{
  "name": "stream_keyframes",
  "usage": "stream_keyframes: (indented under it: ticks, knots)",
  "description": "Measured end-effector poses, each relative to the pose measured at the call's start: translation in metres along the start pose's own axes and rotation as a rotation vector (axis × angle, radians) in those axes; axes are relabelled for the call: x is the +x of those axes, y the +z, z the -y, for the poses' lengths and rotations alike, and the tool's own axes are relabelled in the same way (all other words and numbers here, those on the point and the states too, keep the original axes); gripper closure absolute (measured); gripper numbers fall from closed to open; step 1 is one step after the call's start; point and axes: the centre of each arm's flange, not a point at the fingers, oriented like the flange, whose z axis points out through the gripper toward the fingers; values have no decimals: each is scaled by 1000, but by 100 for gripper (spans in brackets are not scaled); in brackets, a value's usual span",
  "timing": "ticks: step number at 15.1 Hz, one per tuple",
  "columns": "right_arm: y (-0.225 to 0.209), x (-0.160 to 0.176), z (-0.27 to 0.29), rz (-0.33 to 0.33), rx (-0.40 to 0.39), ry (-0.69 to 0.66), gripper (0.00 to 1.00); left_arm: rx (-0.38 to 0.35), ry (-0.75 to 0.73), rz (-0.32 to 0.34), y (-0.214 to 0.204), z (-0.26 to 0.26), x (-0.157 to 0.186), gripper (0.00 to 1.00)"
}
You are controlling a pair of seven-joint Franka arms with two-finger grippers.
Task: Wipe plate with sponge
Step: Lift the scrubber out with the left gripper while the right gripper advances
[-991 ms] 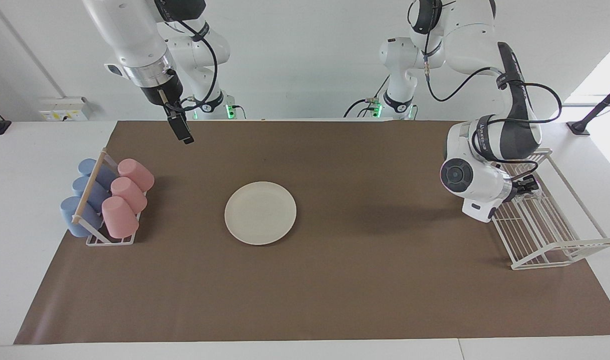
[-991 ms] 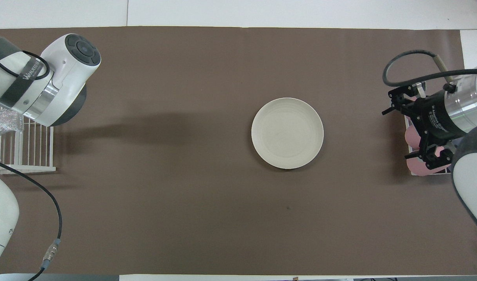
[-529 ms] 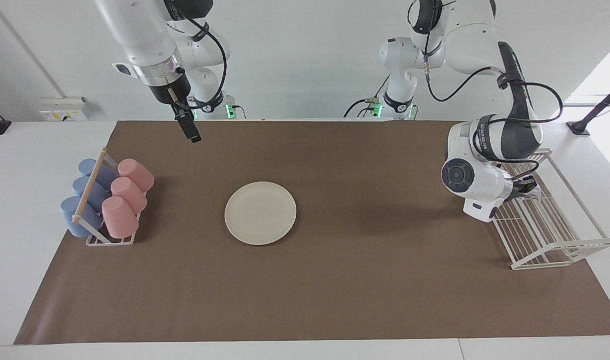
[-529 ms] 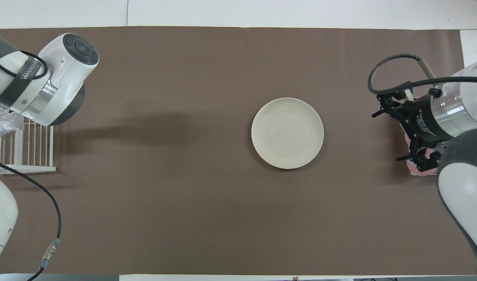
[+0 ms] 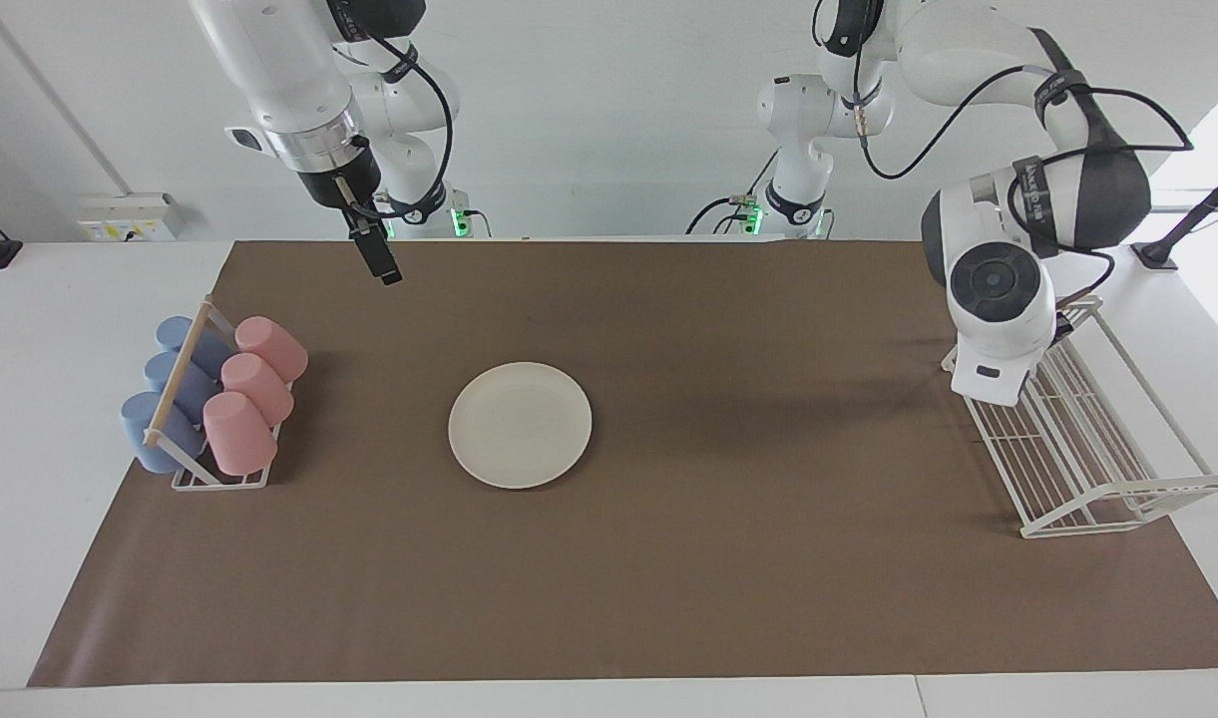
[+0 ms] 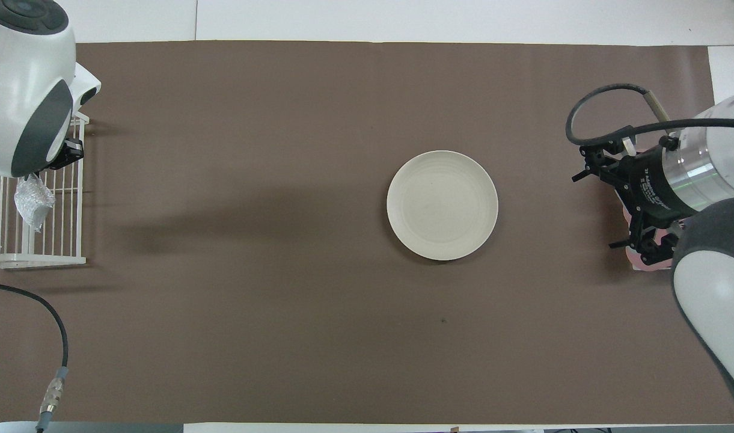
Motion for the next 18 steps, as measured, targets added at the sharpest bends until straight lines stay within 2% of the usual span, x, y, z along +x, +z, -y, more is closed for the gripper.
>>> stream_keyframes:
  ticks: [5,8,11,14,18]
  knots:
    - [0,0,0,0,1,58,0,-345,13,80,-44,-1,-30,95]
    - [0,-2,0,11,3,133,0,-641,-23,136,-64,36,-44,95]
    - [0,-14,2,38,4,192,0,-919,-43,230,-56,66,-45,95]
    - [0,-24,4,68,6,195,0,-1138,-14,315,-44,51,-53,95]
    - [0,-29,5,73,5,205,0,-1419,39,315,-16,15,-82,95]
